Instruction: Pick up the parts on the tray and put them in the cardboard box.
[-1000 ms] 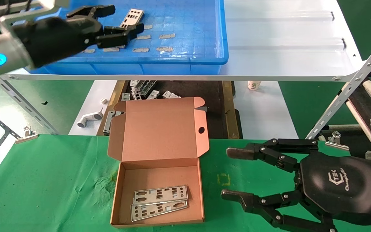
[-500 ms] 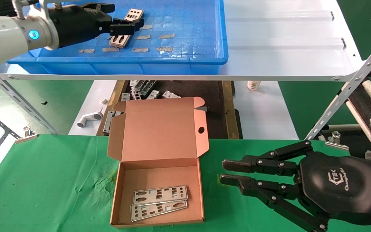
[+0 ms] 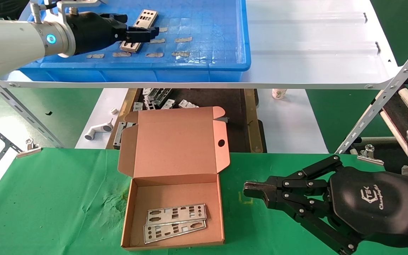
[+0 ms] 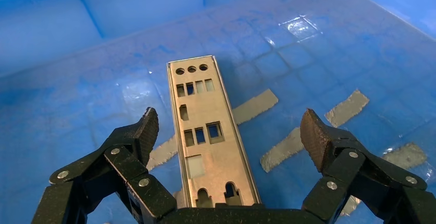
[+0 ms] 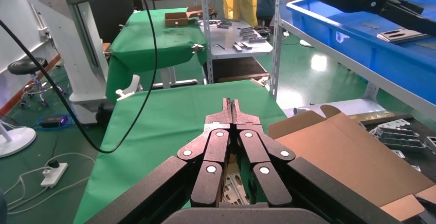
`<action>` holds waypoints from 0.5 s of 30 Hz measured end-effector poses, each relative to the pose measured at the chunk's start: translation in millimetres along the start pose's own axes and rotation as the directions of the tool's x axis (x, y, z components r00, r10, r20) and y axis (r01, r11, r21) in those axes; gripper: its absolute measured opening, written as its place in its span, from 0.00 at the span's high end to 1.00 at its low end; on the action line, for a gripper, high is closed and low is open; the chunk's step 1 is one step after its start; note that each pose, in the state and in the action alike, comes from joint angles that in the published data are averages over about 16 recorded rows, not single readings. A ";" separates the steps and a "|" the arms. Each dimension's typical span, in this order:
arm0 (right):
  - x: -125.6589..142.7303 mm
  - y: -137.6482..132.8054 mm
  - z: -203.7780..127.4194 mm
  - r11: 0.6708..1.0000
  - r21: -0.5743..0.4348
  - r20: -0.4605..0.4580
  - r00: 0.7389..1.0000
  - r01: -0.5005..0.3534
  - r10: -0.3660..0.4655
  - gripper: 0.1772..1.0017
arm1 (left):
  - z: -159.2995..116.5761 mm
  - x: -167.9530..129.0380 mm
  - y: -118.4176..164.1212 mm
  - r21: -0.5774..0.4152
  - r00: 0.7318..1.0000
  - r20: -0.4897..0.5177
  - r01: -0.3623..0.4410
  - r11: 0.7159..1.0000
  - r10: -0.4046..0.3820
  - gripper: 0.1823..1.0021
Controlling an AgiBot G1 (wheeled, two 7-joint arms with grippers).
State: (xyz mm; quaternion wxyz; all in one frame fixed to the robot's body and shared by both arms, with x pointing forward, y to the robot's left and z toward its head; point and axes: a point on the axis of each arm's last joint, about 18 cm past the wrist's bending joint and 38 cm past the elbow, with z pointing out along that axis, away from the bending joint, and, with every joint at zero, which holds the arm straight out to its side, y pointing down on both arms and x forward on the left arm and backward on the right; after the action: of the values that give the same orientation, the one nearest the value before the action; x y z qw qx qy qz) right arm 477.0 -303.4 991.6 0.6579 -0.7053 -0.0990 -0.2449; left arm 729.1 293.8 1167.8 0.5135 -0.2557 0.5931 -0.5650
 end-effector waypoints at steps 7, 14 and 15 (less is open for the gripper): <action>0.0 0.0 0.0 1.000 0.000 0.000 1.000 0.000 0.000 0.98 | 3.9 1.3 2.8 -0.009 1.000 0.003 0.016 1.000 -0.016 0.00; 0.0 0.0 0.0 1.000 0.000 0.000 1.000 0.000 0.000 0.98 | 6.2 1.3 5.0 -0.010 1.000 0.009 0.029 1.000 -0.028 0.00; 0.0 0.0 0.0 1.000 0.000 0.000 1.000 0.000 0.000 0.98 | 6.4 1.0 4.9 -0.010 1.000 0.011 0.029 1.000 -0.029 0.00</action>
State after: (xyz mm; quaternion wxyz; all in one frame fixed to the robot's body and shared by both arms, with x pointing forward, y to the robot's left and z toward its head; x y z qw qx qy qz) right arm 477.0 -303.4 991.6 0.6579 -0.7053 -0.0990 -0.2449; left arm 735.9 291.4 1164.0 0.5072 -0.2697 0.5893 -0.5681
